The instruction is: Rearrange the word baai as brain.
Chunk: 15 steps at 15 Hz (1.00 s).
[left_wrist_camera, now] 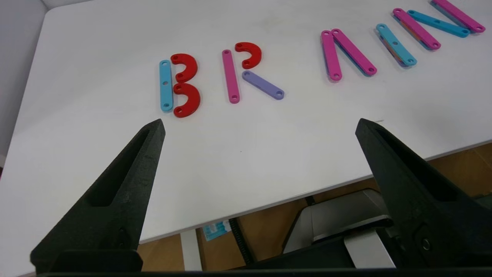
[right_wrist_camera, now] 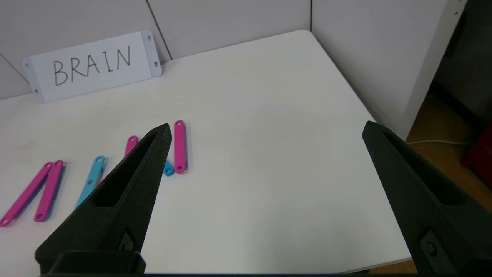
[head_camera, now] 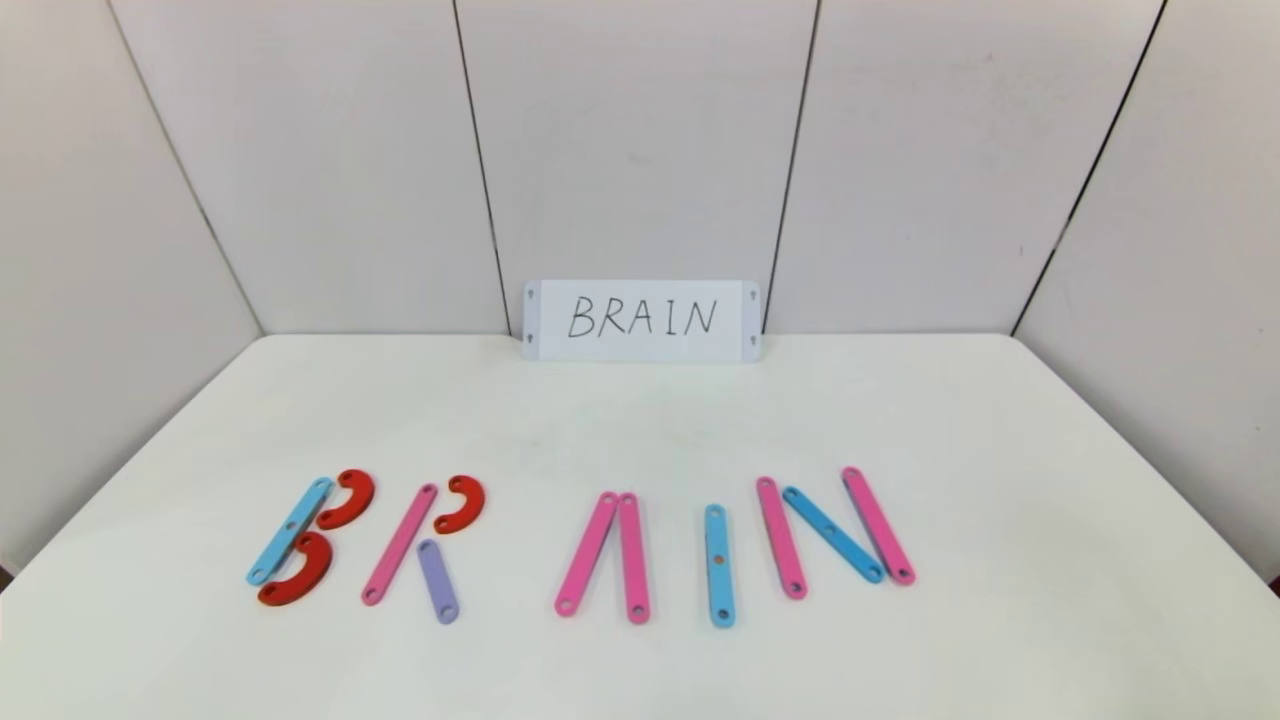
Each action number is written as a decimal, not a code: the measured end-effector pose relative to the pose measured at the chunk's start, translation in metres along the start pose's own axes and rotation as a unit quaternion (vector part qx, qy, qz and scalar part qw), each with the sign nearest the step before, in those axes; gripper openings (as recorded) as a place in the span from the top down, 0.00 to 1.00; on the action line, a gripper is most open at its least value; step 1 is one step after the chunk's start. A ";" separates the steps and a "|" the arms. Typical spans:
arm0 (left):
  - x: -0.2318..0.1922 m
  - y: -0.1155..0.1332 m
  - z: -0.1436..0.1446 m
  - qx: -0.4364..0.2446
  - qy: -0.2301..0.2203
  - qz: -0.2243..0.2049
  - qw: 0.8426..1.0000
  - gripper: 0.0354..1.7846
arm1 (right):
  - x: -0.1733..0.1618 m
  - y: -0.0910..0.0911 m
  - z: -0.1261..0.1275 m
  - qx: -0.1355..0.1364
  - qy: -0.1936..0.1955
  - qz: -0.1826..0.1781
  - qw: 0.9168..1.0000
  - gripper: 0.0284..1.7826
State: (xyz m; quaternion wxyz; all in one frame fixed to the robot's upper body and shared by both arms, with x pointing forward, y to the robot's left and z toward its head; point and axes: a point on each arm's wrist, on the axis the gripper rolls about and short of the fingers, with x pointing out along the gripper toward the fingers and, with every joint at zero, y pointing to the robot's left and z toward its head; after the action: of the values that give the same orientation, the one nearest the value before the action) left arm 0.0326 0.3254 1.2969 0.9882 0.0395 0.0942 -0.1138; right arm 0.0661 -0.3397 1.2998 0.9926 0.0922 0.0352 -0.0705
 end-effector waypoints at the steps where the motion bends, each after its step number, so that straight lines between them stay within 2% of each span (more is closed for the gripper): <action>1: -0.002 0.000 -0.003 0.002 -0.004 0.010 1.000 0.03 | -0.005 -0.002 -0.008 -0.016 -0.010 -0.004 1.000 0.02; 3: -0.009 -0.002 -0.009 0.007 -0.024 0.014 1.000 0.03 | -0.013 -0.005 -0.020 -0.028 -0.026 0.001 0.999 0.02; 6: -0.021 -0.005 -0.023 0.020 -0.069 0.018 0.997 0.03 | -0.021 -0.009 -0.041 -0.058 -0.050 0.033 0.997 0.02; 8: -0.022 -0.004 -0.029 0.026 -0.099 0.042 0.994 0.03 | -0.019 -0.010 -0.055 -0.081 -0.074 0.068 0.992 0.02; 11: -0.002 0.001 -0.043 0.037 -0.119 0.087 0.988 0.03 | -0.007 -0.010 -0.071 -0.109 -0.120 0.104 0.981 0.02; 13: 0.019 0.005 -0.060 0.048 -0.116 0.108 0.986 0.03 | -0.001 -0.010 -0.082 -0.118 -0.124 0.114 0.979 0.02; 15: 0.035 0.008 -0.076 0.055 -0.111 0.118 0.985 0.03 | 0.004 -0.012 -0.092 -0.118 -0.107 0.114 0.981 0.02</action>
State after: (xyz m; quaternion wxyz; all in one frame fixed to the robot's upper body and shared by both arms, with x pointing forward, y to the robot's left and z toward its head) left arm 0.0542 0.3327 1.2157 0.9954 0.0918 -0.0275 -0.0052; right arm 0.0632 -0.3344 1.2072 0.9961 -0.0307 -0.0736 0.0383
